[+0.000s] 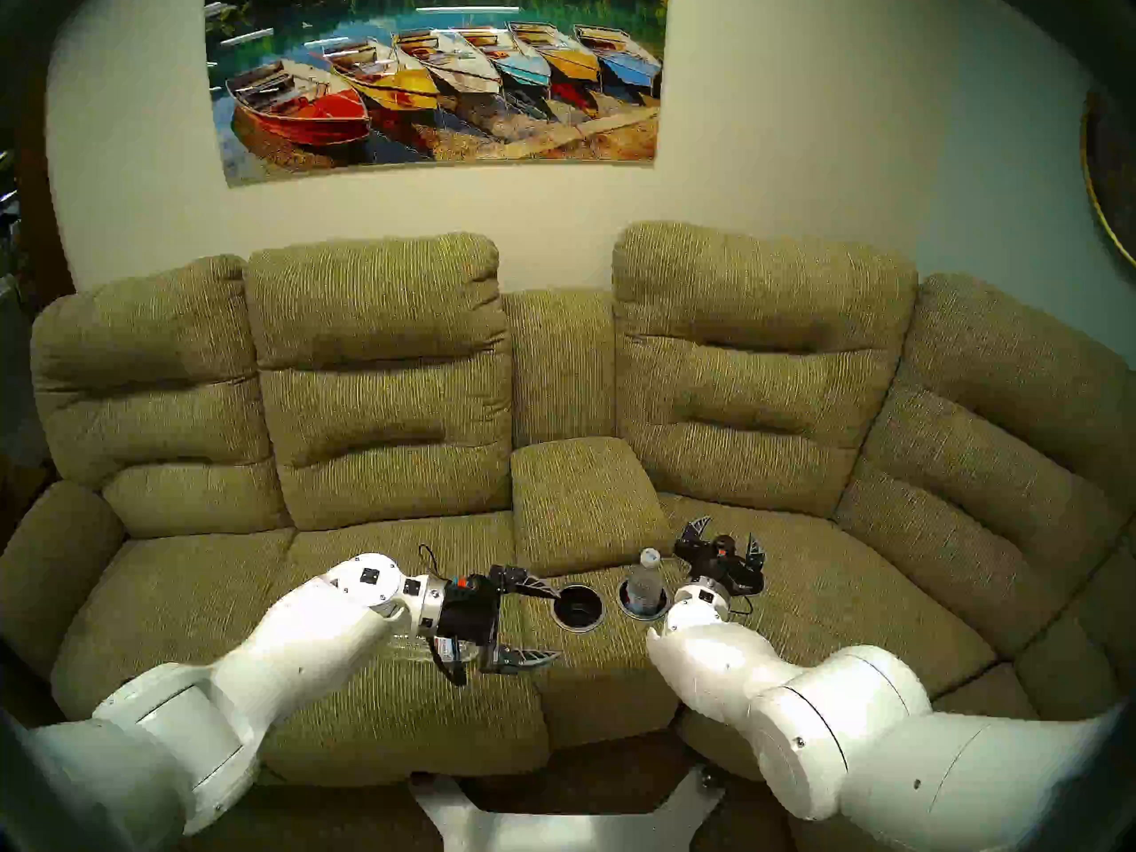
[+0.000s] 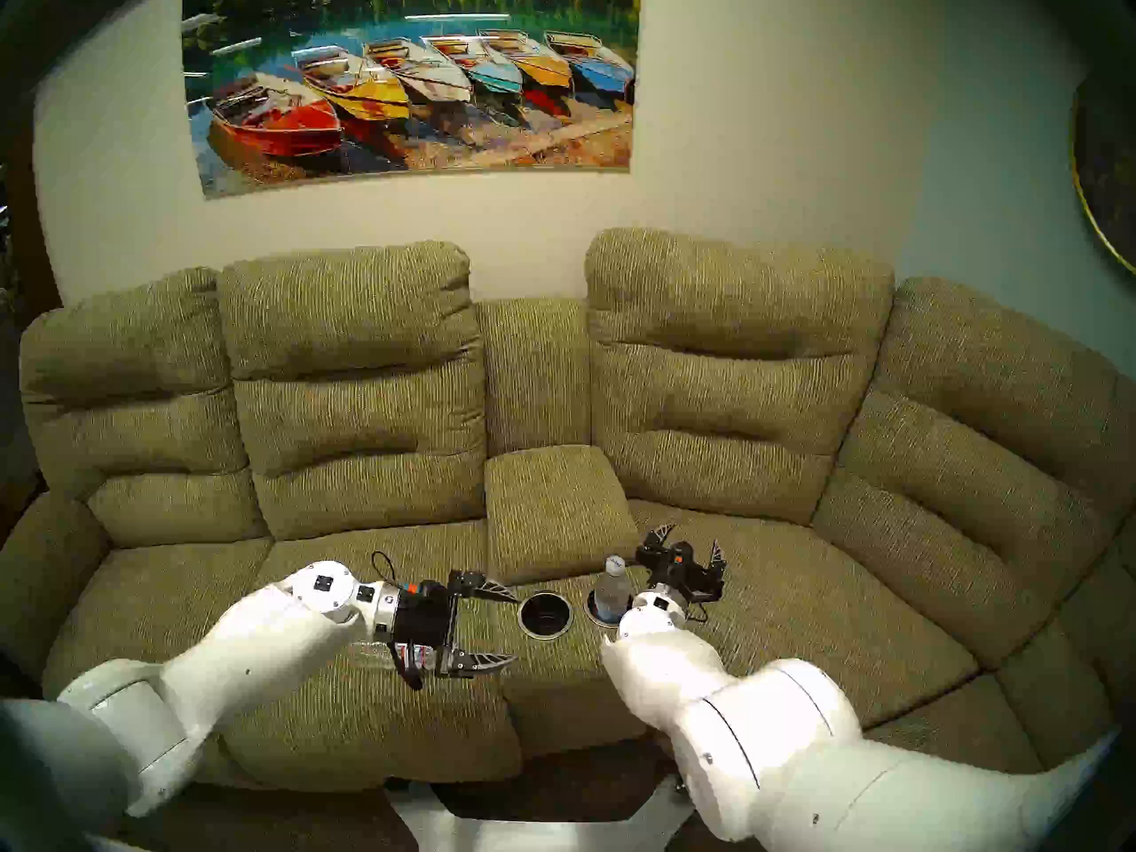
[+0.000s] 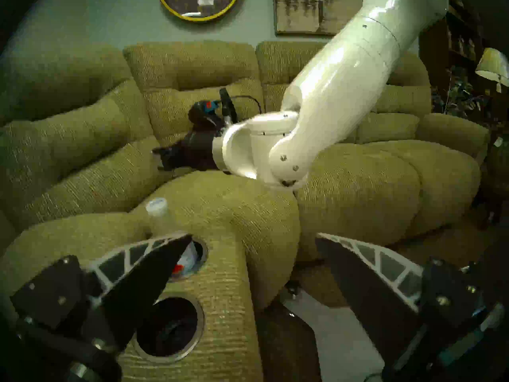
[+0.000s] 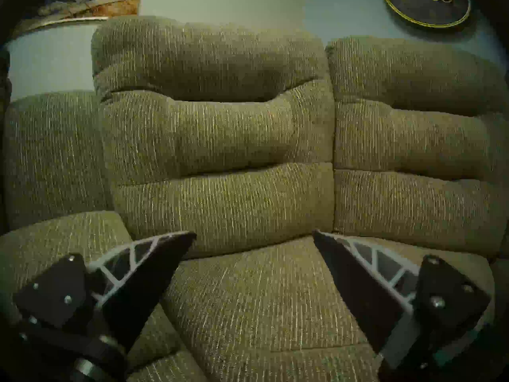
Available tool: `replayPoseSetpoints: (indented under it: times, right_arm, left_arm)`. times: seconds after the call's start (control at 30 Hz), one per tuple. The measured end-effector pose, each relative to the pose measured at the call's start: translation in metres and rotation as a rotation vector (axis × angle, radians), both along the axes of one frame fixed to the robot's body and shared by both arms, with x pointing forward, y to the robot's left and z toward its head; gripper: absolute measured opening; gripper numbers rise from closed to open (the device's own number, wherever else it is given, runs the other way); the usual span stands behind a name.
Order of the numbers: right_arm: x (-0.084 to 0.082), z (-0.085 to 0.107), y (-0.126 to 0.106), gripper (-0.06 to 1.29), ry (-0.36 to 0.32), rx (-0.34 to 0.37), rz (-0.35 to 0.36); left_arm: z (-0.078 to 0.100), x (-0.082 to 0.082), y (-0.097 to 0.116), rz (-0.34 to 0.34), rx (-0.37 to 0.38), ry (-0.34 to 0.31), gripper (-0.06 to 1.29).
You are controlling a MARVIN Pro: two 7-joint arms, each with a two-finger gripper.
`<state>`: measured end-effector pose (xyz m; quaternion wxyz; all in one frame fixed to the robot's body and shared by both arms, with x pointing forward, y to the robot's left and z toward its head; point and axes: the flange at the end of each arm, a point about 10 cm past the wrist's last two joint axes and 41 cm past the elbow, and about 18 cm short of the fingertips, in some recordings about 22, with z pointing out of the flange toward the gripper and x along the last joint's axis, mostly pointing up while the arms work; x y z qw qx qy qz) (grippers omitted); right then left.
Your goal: Put bottles into cup holders
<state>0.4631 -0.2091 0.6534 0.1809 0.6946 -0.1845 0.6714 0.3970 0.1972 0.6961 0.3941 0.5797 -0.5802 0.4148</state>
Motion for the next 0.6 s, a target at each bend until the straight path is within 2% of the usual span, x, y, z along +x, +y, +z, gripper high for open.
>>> replayPoseSetpoints:
  times: [0.13,0.4,0.6]
  right_arm:
    - [-0.009,-0.006,-0.004,1.19,-0.006,-0.012,-0.001]
    - [-0.019,-0.012,-0.008,1.19,-0.026,-0.030,0.003]
    - [-0.021,-0.012,-0.009,1.19,-0.041,-0.039,0.005]
  left_arm:
    - [-0.003,-0.004,0.005,-0.025,0.075,0.065,1.25]
    - [0.000,-0.006,0.009,-0.051,0.198,0.156,1.25]
    - [0.001,0.004,0.034,0.004,0.348,0.197,1.25]
